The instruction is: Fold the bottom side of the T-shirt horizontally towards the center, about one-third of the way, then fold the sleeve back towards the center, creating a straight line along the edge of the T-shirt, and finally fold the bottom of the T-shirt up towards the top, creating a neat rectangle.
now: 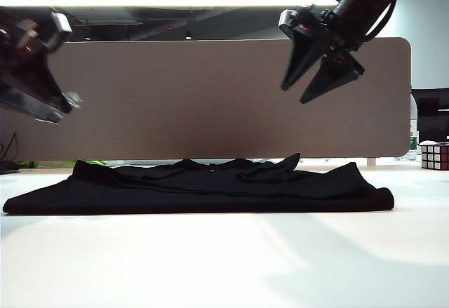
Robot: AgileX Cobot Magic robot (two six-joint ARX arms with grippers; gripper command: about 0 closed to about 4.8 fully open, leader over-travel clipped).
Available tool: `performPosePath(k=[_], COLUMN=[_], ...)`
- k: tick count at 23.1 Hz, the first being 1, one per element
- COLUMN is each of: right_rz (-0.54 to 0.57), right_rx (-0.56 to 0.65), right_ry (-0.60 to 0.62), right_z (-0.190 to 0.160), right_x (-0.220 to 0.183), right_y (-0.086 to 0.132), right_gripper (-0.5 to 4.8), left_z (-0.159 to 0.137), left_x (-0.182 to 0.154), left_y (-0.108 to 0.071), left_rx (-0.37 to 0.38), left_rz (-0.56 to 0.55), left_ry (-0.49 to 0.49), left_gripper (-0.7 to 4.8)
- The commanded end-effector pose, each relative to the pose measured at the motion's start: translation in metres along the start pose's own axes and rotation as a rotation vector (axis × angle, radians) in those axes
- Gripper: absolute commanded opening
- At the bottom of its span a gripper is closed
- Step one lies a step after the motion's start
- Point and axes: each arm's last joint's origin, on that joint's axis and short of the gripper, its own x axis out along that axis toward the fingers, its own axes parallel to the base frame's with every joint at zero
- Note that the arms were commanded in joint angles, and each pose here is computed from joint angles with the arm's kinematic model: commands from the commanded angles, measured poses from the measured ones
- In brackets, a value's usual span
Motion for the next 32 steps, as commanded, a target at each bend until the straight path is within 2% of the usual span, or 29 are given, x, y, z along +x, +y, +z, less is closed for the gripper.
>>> performPosePath(k=[1,3,5,6,9,12,14,16,18,22,24,25,26,31,32], right_rz=[0.090,0.106,0.090,0.083,0.044,0.002,-0.016,-0.029,-0.036,-0.028,-0.018,0.001,0.032,0.100,0.100], right_rx=[-0.038,-0.047,-0.078,-0.082,-0.092,-0.092,-0.097,-0.118,-0.130,-0.113,-0.069,-0.019,0.039,0.174,0.228], right_ry=[0.038,0.047,0.057,0.051,-0.001,-0.060,-0.088,-0.117,-0.132,-0.114,-0.096,-0.094,-0.108,-0.162,-0.182], right_z=[-0.007,-0.011,-0.023,-0.030,-0.056,-0.089,-0.104,-0.117,-0.128,-0.152,-0.163,-0.173,-0.180,-0.191,-0.191], right_x=[-0.005,-0.011,-0.026,-0.033,-0.055,-0.065,-0.064,-0.059,-0.052,-0.034,-0.024,-0.014,-0.006,0.007,0.008], right_y=[0.007,0.012,0.023,0.025,0.031,0.036,0.037,0.039,0.039,0.036,0.033,0.031,0.029,0.026,0.025], right_gripper=[2.50,2.35,1.63,1.47,1.44,1.43,1.28,1.03,1.03,1.03,1.04,1.04,1.06,1.07,1.08], left_z=[-0.017,-0.027,-0.033,-0.033,-0.035,-0.040,-0.045,-0.050,-0.056,-0.061,-0.067,-0.073,-0.081,-0.098,-0.103], left_x=[-0.016,-0.024,-0.031,-0.033,-0.032,-0.021,-0.015,-0.008,-0.005,-0.008,-0.010,-0.010,-0.007,0.004,0.006], left_y=[-0.024,-0.036,-0.046,-0.049,-0.055,-0.062,-0.064,-0.068,-0.071,-0.081,-0.084,-0.086,-0.086,-0.080,-0.077], left_rx=[0.141,0.156,0.192,0.204,0.224,0.254,0.262,0.277,0.287,0.291,0.252,0.205,0.127,-0.106,-0.181], left_rz=[0.046,0.073,0.112,0.118,0.103,0.063,0.050,0.033,0.037,0.045,0.056,0.068,0.091,0.110,0.121], left_ry=[-0.006,-0.012,-0.035,-0.049,-0.042,-0.014,-0.001,0.016,0.029,0.017,-0.005,-0.024,-0.038,-0.105,-0.139], left_gripper=[1.50,1.45,1.46,1.46,1.45,1.10,1.08,0.75,0.51,0.51,0.48,0.47,0.48,0.52,0.58])
